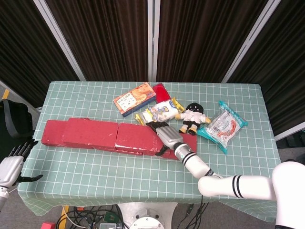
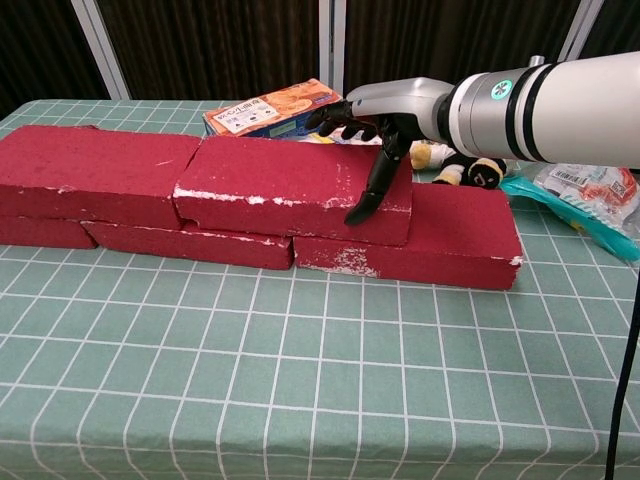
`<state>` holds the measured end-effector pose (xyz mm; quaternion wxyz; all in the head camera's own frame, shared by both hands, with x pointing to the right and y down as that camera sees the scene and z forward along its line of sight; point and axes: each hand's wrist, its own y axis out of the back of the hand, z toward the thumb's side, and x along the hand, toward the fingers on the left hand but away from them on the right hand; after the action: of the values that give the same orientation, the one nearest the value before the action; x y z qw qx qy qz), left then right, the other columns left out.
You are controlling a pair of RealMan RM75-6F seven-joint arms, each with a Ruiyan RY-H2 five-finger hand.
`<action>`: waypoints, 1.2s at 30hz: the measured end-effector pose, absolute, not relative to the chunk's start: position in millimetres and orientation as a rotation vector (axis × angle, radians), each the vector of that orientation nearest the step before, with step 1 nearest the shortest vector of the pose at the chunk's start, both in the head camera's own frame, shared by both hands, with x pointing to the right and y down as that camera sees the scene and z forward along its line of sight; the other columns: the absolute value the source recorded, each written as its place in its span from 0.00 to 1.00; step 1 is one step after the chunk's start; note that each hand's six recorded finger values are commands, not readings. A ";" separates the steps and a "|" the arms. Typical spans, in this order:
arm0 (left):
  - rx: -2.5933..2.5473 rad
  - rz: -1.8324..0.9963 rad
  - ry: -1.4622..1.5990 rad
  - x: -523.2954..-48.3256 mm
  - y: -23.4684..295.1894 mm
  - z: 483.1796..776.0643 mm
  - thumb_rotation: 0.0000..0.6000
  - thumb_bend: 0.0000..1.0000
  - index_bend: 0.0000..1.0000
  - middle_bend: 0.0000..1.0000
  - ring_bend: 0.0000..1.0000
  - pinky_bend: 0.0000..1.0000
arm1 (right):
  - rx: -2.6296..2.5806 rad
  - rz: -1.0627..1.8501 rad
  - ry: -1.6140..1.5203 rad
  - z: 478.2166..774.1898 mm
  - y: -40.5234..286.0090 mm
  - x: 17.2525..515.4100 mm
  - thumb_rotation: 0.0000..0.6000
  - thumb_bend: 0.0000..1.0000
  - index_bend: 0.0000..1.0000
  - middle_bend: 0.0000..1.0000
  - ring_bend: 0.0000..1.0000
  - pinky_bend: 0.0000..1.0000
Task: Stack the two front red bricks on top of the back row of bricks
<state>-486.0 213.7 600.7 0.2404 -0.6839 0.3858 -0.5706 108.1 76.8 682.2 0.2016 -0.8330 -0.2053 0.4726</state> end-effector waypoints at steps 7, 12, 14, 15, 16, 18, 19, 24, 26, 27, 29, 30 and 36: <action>-1.870 -1.566 1.056 -486.4 214.6 600.8 1.00 0.03 0.02 0.00 0.00 0.00 | -2.330 1.332 -0.559 684.0 77.9 110.4 1.00 0.07 0.00 0.09 0.02 0.00; -1.869 -1.566 1.056 -486.4 214.4 600.7 1.00 0.03 0.02 0.00 0.00 0.00 | -2.328 1.330 -0.564 684.9 79.1 111.1 1.00 0.08 0.00 0.13 0.06 0.00; -1.870 -1.566 1.056 -486.4 214.5 600.8 1.00 0.03 0.02 0.00 0.00 0.00 | -2.328 1.329 -0.568 684.9 79.2 111.8 1.00 0.09 0.00 0.14 0.07 0.00; -1.870 -1.567 1.056 -486.5 214.5 600.8 1.00 0.03 0.02 0.00 0.00 0.00 | -2.327 1.329 -0.571 684.8 78.9 112.2 1.00 0.09 0.00 0.14 0.07 0.00; -1.870 -1.567 1.056 -486.5 214.5 600.9 1.00 0.03 0.02 0.00 0.00 0.00 | -2.326 1.328 -0.577 684.6 78.4 112.8 1.00 0.09 0.00 0.14 0.08 0.00; -1.870 -1.565 1.056 -486.4 214.5 600.7 1.00 0.03 0.02 0.00 0.00 0.00 | -2.323 1.328 -0.587 684.1 77.4 114.4 1.00 0.10 0.00 0.15 0.08 0.00; -1.869 -1.565 1.056 -486.4 214.5 600.6 1.00 0.03 0.02 0.00 0.00 0.00 | -2.321 1.328 -0.594 683.6 76.5 115.5 1.00 0.10 0.00 0.15 0.08 0.00; -1.870 -1.565 1.055 -486.0 214.4 600.7 1.00 0.03 0.02 0.00 0.00 0.00 | -2.319 1.327 -0.609 681.2 74.0 120.1 1.00 0.11 0.00 0.16 0.09 0.00; -1.870 -1.564 1.053 -485.6 214.2 600.6 1.00 0.03 0.02 0.00 0.00 0.00 | -2.322 1.326 -0.613 680.1 73.2 121.8 1.00 0.11 0.00 0.16 0.09 0.00; -1.870 -1.564 1.052 -485.3 214.2 600.6 1.00 0.03 0.02 0.00 0.00 0.00 | -2.322 1.326 -0.613 679.6 72.9 122.6 1.00 0.11 0.00 0.16 0.09 0.00; -1.869 -1.564 1.051 -485.0 214.0 600.7 1.00 0.03 0.02 0.00 0.00 0.00 | -2.324 1.323 -0.611 678.5 72.8 124.0 1.00 0.11 0.00 0.16 0.09 0.00; -1.869 -1.564 1.050 -484.8 214.0 600.7 1.00 0.03 0.02 0.00 0.00 0.00 | -2.325 1.321 -0.610 678.0 72.9 124.4 1.00 0.11 0.00 0.16 0.09 0.00; -1.872 -1.566 1.045 -483.9 213.6 601.6 1.00 0.03 0.02 0.00 0.00 0.00 | -2.338 1.306 -0.602 675.6 76.6 126.0 1.00 0.12 0.00 0.16 0.10 0.00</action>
<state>-483.9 213.6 601.6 0.2410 -0.6842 0.3820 -0.5726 126.0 76.6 675.6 0.1971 -0.8351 -0.2149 0.4664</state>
